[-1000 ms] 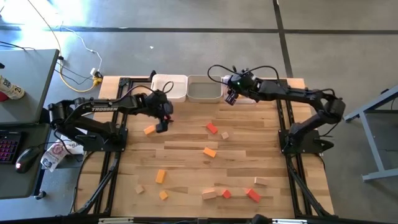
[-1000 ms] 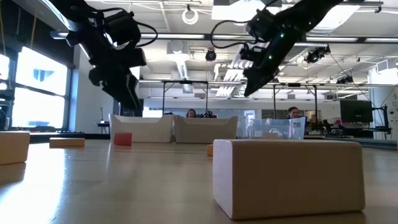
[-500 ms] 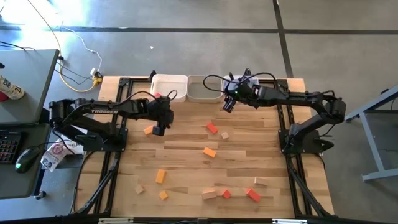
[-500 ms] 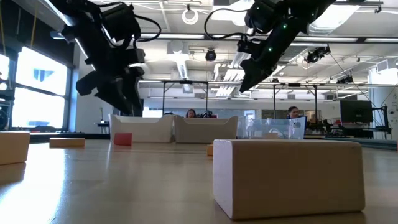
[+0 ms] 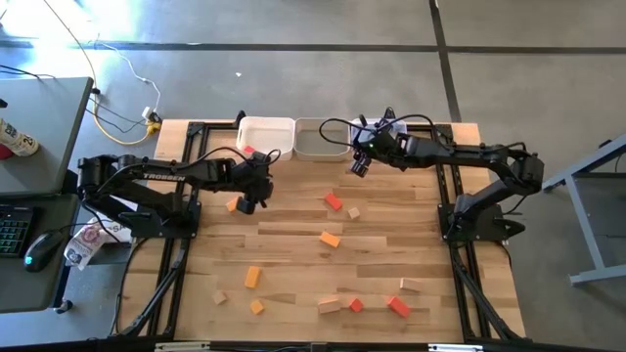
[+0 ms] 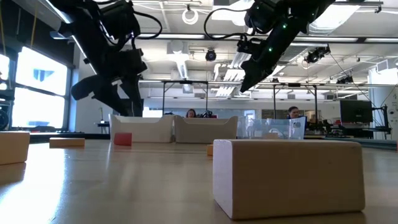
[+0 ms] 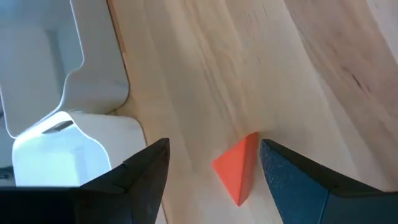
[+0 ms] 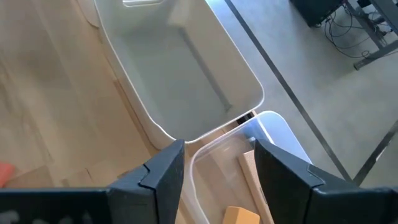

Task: Sort & place blocks by color
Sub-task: Put the orange block into the white bin

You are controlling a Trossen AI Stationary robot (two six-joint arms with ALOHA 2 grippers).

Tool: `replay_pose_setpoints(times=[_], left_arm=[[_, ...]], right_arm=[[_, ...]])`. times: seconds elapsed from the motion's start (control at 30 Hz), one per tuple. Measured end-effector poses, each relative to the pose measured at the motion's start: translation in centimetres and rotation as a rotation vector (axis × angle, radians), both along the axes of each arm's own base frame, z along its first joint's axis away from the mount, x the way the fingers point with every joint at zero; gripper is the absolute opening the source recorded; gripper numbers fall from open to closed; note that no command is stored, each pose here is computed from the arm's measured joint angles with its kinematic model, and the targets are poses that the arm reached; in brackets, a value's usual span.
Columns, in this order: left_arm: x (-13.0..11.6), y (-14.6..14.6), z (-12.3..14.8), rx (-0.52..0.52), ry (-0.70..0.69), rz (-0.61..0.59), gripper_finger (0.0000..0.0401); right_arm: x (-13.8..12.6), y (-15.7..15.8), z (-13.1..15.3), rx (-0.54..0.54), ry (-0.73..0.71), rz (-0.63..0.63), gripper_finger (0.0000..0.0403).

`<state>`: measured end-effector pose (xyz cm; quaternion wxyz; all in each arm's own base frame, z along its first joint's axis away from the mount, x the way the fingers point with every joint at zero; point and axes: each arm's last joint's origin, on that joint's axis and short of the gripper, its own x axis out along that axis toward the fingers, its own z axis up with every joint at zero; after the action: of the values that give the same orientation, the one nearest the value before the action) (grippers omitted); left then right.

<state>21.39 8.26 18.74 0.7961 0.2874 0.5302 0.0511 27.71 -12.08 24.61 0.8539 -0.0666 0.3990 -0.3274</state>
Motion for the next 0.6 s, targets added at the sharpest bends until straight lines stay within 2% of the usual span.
replay_pose_setpoints(times=[0.3,0.6], left_arm=[[0.5,0.2,-1.5,-0.009,0.077,-0.023,0.0239],[2.4,1.0,-3.2,-0.01,0.154,0.021,0.0239]], right_arm=[[0.0,0.0,0.0,0.002,-0.002,-0.001,0.0181],[0.0,0.0,0.0,0.002,-0.002,-0.001,0.0181]])
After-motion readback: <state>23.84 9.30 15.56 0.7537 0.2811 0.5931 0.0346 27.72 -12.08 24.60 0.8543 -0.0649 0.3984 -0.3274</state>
